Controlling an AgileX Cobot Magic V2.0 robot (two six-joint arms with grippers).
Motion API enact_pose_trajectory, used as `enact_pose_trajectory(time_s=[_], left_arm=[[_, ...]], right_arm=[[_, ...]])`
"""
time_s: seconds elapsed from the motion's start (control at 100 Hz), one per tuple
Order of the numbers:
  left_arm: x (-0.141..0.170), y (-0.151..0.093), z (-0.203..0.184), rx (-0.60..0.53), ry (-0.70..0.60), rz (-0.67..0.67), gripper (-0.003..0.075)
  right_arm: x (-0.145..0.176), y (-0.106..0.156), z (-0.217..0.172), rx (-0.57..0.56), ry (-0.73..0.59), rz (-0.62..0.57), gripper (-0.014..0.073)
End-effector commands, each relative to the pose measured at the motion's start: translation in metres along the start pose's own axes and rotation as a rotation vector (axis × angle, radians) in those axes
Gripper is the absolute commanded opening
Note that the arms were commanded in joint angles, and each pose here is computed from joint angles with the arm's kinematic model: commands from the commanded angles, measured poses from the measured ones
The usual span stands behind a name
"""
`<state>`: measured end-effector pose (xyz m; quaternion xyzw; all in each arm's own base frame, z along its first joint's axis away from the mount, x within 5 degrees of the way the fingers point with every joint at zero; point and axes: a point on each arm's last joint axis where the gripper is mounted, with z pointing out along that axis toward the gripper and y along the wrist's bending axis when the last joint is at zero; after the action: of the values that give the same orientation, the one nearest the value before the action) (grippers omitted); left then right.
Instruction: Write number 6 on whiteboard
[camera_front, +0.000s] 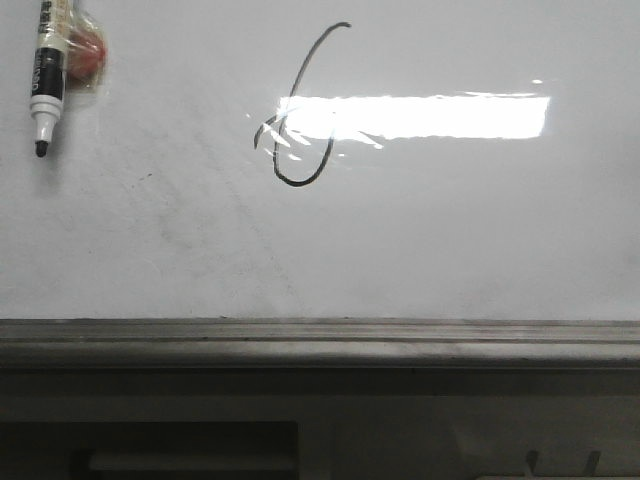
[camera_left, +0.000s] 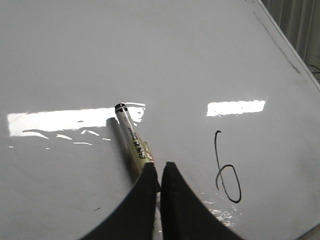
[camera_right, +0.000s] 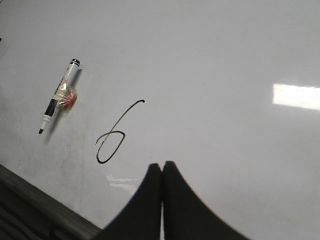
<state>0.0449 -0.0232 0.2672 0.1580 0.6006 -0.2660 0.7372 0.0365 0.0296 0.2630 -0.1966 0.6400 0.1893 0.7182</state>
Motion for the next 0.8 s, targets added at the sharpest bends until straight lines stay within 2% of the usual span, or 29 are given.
enact_pose_trajectory(time_s=[0.0,0.05,0.13,0.18,0.58,0.67,0.79], left_arm=[[-0.008,0.005,0.001,-0.058,-0.029,0.012,-0.0020],[-0.008,0.007,0.001,-0.082,-0.035,0.025,-0.0020],[-0.008,0.005,0.002,-0.071,-0.061,0.172,-0.0020],[-0.006,0.004,0.003,-0.079,-0.067,0.219,-0.0020],[0.041,0.016,-0.002,-0.296,0.045,0.168,-0.0020],[0.047,0.016,-0.006,-0.314,0.045,0.212,-0.0020],[0.056,0.018,-0.008,-0.328,0.077,0.203,-0.0020]], right_arm=[[-0.012,-0.004,0.000,0.049,-0.063,-0.003,-0.0065],[-0.012,-0.004,0.000,0.049,-0.063,-0.003,-0.0065],[-0.012,-0.004,0.000,0.049,-0.063,-0.003,-0.0065],[-0.012,-0.004,0.000,0.049,-0.063,-0.003,-0.0065],[-0.012,-0.004,0.000,0.049,-0.063,-0.003,-0.0065],[-0.012,-0.004,0.000,0.049,-0.063,-0.003,-0.0065],[-0.012,-0.004,0.000,0.049,-0.063,-0.003,-0.0065]])
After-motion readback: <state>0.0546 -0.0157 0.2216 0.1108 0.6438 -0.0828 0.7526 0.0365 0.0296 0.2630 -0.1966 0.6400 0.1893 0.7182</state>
